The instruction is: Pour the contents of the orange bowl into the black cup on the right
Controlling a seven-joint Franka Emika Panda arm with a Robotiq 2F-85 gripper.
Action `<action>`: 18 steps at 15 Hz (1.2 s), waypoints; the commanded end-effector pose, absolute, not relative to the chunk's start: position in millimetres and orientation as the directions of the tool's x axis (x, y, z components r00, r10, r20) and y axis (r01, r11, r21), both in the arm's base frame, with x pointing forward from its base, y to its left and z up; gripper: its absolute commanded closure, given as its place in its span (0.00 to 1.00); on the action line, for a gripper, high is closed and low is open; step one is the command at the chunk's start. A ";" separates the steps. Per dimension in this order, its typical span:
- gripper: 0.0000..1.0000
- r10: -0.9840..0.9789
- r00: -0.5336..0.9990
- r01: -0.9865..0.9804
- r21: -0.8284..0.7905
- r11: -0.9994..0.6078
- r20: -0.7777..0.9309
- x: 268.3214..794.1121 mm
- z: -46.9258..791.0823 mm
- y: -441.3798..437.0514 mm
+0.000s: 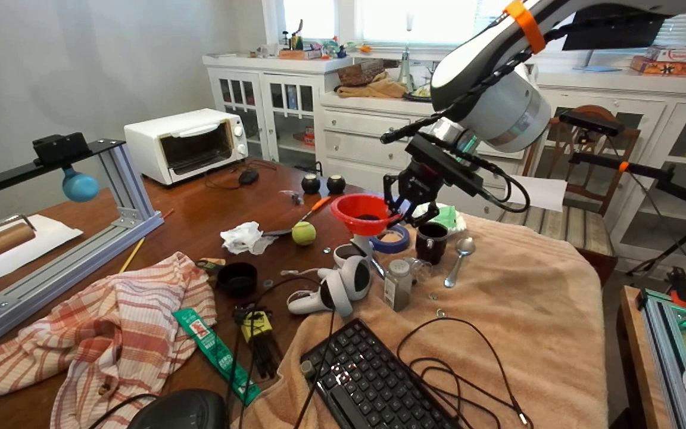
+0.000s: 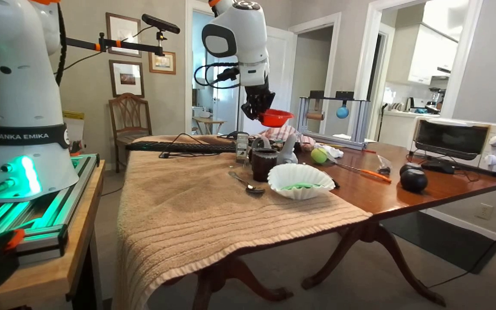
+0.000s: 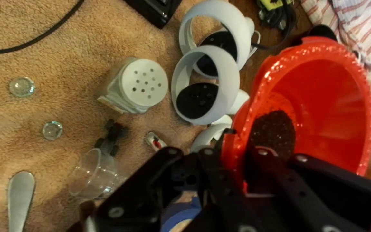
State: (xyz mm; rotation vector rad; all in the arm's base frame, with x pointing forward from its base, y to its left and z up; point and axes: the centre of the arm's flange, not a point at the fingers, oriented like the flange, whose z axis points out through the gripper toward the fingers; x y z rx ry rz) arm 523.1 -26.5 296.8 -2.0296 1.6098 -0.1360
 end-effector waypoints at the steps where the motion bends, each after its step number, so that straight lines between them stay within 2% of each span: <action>1: 0.98 -0.965 0.133 -0.881 -0.472 -0.012 -0.224 476.9 296.1 -41.5; 7: 0.98 -0.984 -0.038 -0.903 -0.415 0.109 -0.175 431.9 300.9 -58.3; 8: 0.98 -0.982 -0.038 -0.902 -0.416 0.114 -0.186 427.4 299.4 -58.3; 9: 0.94 -0.983 -0.008 -0.903 -0.421 0.085 -0.183 445.8 281.3 -60.7; 12: 0.94 -0.982 -0.022 -0.902 -0.421 0.101 -0.189 437.0 284.6 -61.0; 13: 0.98 -0.981 -0.023 -0.901 -0.422 0.103 -0.190 436.4 285.5 -61.0; 18: 0.98 -0.994 -0.018 -0.917 -0.394 0.058 -0.104 419.3 285.7 -99.2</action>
